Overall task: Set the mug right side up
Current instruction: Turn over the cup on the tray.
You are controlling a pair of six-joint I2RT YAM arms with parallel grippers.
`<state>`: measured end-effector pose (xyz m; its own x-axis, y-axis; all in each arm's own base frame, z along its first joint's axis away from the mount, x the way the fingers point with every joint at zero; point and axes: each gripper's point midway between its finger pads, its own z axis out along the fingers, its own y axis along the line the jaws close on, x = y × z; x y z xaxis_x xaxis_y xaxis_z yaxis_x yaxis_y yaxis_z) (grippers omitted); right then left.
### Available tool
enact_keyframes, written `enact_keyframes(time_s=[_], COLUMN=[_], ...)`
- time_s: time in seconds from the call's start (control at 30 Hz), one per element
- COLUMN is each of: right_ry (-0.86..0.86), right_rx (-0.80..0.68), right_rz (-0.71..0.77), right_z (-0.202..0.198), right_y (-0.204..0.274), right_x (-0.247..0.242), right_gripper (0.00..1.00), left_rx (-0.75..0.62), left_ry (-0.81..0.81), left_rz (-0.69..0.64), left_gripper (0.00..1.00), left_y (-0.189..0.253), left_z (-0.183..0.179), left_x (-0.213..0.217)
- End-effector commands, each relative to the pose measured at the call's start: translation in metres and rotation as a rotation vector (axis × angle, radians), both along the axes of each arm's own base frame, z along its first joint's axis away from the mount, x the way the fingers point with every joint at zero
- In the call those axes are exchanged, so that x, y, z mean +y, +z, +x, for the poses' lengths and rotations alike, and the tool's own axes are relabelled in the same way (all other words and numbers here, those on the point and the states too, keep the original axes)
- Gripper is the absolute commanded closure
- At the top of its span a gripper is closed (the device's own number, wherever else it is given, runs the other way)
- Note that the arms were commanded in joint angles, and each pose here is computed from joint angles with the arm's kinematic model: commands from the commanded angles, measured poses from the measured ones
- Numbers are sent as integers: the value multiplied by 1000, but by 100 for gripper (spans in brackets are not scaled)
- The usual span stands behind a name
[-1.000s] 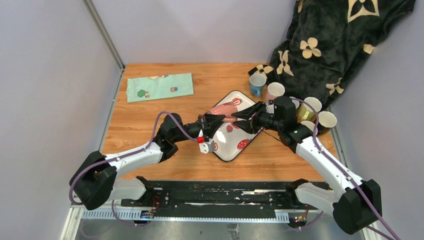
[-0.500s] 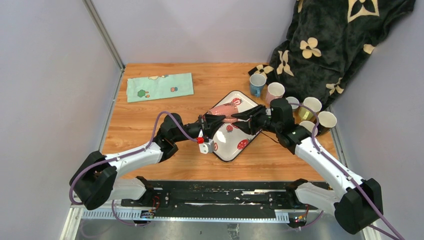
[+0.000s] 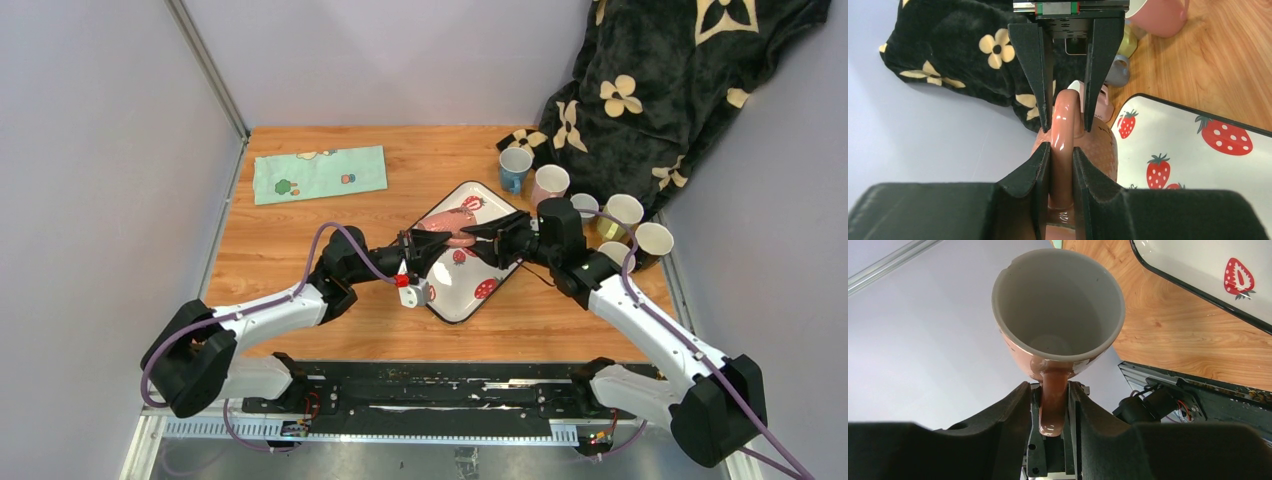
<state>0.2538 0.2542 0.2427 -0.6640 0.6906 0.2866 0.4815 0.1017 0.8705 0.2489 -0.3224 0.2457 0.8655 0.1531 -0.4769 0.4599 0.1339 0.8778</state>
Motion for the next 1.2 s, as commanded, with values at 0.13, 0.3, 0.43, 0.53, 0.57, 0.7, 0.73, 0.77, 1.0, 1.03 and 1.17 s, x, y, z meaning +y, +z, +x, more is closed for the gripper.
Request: enact_keyframes(time_s=[0.13, 0.3, 0.43, 0.53, 0.57, 0.7, 0.73, 0.77, 1.0, 1.03, 1.17], right_ry=[-3, -1, -4, -3, -1, -5, -5, -4, -9, -10, -17], right_rx=[6, 23, 41, 25, 24, 2, -10, -19, -71, -78, -97], right_rz=[19, 22, 23, 49, 53, 65, 67, 66, 76, 77, 77], right_z=[2, 3, 3, 6, 6, 8, 9, 10, 13, 13, 15], right_y=[0, -6, -11, -8, -8, -5, -3, -2, 8, 9, 13], right_x=[9, 11, 12, 14, 15, 16, 16, 16, 16, 15, 15], right_gripper=[65, 64, 64, 71, 74, 88, 92, 96, 100, 100, 100], left_rx=[-138, -135, -136, -135, -135, -133, -131, -131, -115, -111, -97], left_ry=[-22, -30, -33, -34, -34, -34, -34, -34, -51, -54, -71], left_rz=[-87, -87, -90, -90, -90, -88, -88, -88, -85, -85, -84], left_gripper=[100, 100, 100, 100, 100, 100, 100, 100, 77, 65, 47], left_y=[44, 43, 45, 45, 44, 44, 43, 43, 40, 39, 37], left_z=[-3, -5, -6, -6, -6, -6, -6, -6, -9, -10, -13], left_x=[-3, -5, -5, -5, -5, -5, -5, -5, -6, -6, -7])
